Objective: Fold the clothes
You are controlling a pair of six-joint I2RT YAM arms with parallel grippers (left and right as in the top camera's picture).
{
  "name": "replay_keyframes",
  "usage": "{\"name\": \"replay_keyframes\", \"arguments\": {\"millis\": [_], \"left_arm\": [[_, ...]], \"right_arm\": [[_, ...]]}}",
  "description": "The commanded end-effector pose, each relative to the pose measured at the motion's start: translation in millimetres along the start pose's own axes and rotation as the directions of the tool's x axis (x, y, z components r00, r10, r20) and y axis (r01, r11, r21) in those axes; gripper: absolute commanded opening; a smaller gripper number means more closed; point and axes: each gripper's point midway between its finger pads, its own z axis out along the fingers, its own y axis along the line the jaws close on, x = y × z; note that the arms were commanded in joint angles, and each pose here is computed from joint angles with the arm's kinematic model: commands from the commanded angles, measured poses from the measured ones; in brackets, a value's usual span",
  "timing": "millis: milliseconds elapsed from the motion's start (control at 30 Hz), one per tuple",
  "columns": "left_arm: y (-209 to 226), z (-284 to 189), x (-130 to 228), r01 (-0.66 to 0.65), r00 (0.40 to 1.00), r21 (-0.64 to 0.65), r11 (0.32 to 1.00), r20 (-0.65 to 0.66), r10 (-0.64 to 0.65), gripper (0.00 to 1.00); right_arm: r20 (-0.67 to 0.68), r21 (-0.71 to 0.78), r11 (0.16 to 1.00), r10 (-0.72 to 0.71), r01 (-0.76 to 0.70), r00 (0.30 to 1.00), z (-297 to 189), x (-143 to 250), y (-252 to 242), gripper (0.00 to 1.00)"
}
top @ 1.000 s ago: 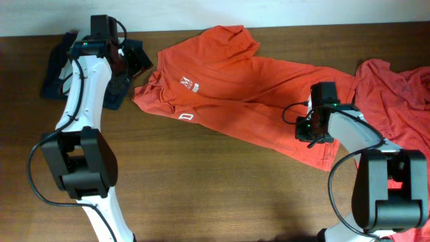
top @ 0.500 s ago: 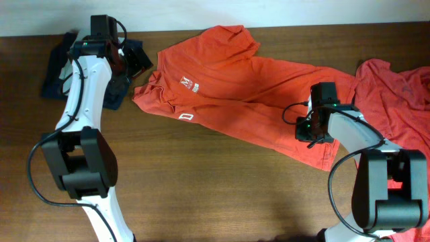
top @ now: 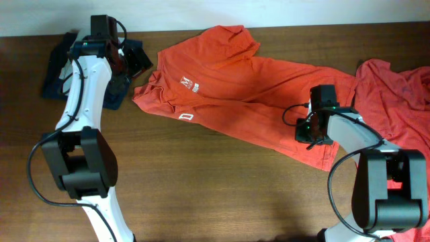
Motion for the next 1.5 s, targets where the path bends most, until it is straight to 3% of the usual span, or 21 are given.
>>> {"name": "replay_keyframes", "arguments": {"millis": [0, 167, 400, 833, 1100, 1133, 1233, 1467], "left_arm": [[-1, 4, 4, 0.005, 1.0, 0.004, 1.0, -0.014, -0.005, 0.99], [-1, 4, 4, 0.005, 1.0, 0.003, 1.0, -0.014, -0.005, 0.99], [-1, 4, 4, 0.005, 1.0, 0.003, 1.0, -0.015, -0.005, 0.99], [-1, 4, 4, 0.005, 1.0, 0.004, 1.0, -0.015, -0.005, 0.99], [-1, 4, 4, 0.005, 1.0, 0.003, 1.0, -0.015, -0.005, 0.99], [-1, 4, 4, 0.005, 1.0, 0.004, 1.0, -0.015, -0.005, 0.99], [-1, 4, 4, 0.005, 1.0, 0.004, 1.0, -0.015, -0.005, 0.99], [-1, 4, 4, 0.005, 1.0, 0.003, 1.0, -0.015, -0.005, 0.99]], "right_arm": [[-0.004, 0.011, 1.0, 0.018, -0.018, 1.0, 3, 3, -3, 0.04], [0.023, 0.016, 1.0, 0.018, -0.019, 1.0, -2, -8, -3, 0.04], [0.065, 0.167, 0.986, 0.012, -0.023, 0.998, -9, -20, -28, 0.04], [0.157, 0.184, 0.983, -0.044, 0.015, 0.987, -11, -44, -29, 0.04], [0.198, 0.29, 0.957, -0.044, -0.016, 0.979, -18, -53, -48, 0.05], [0.202, 0.295, 0.955, -0.044, -0.017, 0.978, -18, -54, -49, 0.05], [0.215, 0.294, 0.956, -0.05, -0.016, 0.975, -19, -58, -48, 0.2], [0.302, 0.335, 0.94, -0.046, -0.061, 0.952, -27, -77, -55, 0.22]]}}
